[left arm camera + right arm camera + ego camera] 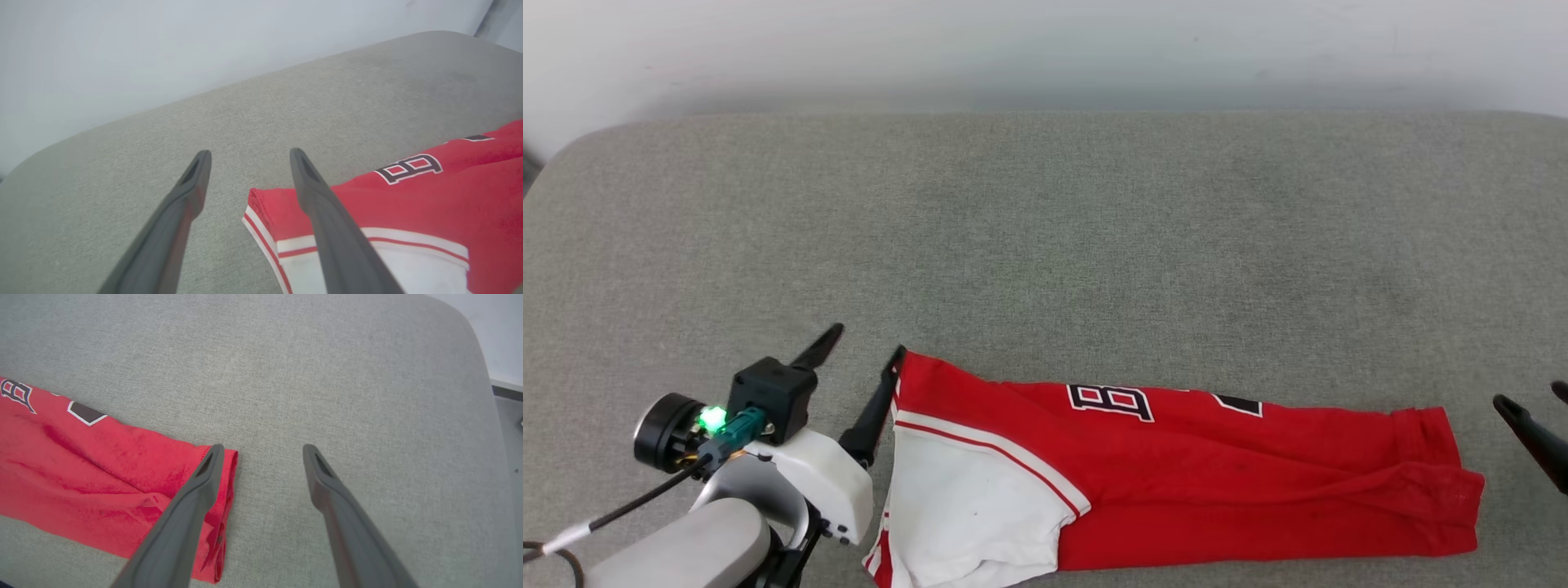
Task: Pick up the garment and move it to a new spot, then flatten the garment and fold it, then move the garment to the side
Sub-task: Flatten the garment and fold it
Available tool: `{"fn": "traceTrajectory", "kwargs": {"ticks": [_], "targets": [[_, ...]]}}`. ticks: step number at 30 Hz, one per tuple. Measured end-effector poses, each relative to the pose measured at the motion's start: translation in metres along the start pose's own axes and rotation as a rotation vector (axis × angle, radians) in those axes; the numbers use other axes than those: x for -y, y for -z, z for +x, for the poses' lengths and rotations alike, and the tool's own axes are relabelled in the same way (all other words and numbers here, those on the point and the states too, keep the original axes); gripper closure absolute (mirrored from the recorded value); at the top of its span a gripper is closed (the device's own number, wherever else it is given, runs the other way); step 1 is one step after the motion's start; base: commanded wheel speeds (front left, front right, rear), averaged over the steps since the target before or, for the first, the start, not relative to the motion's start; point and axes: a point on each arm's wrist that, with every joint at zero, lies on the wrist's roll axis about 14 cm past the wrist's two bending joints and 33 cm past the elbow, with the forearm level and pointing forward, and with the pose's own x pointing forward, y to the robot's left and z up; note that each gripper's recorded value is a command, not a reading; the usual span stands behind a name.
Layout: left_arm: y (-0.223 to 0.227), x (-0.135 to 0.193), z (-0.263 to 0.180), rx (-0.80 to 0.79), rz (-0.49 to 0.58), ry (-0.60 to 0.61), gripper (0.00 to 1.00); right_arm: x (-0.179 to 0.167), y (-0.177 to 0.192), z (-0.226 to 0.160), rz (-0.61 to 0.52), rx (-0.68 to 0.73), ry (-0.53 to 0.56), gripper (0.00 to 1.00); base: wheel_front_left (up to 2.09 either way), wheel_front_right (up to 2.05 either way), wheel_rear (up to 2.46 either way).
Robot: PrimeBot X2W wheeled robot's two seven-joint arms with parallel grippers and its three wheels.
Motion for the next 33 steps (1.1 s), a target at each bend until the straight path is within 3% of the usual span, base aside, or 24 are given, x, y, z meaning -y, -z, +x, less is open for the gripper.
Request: {"fn": "traceTrajectory", "kwargs": {"ticks": [7,19,32,33], "targets": [[-0.012,-0.027,0.001,0.124,0.007,-0.213,0.00,-0.002,0.031,0.001,0.120,-0.092,0.004,0.00,0.00,0.00,0.00],[-0.020,-0.037,-0.014,0.252,-0.035,-0.390,0.00,-0.039,0.079,0.024,0.307,-0.271,-0.073,0.00,0.00,0.00,0.00],[-0.002,-0.047,-0.038,0.267,-0.068,-0.507,0.00,-0.088,0.107,0.033,0.332,-0.399,-0.196,0.00,0.00,0.00,0.00],[-0.001,-0.047,-0.040,0.269,-0.070,-0.512,0.00,-0.087,0.107,0.033,0.331,-0.392,-0.193,0.53,0.00,0.00,0.00]]}}
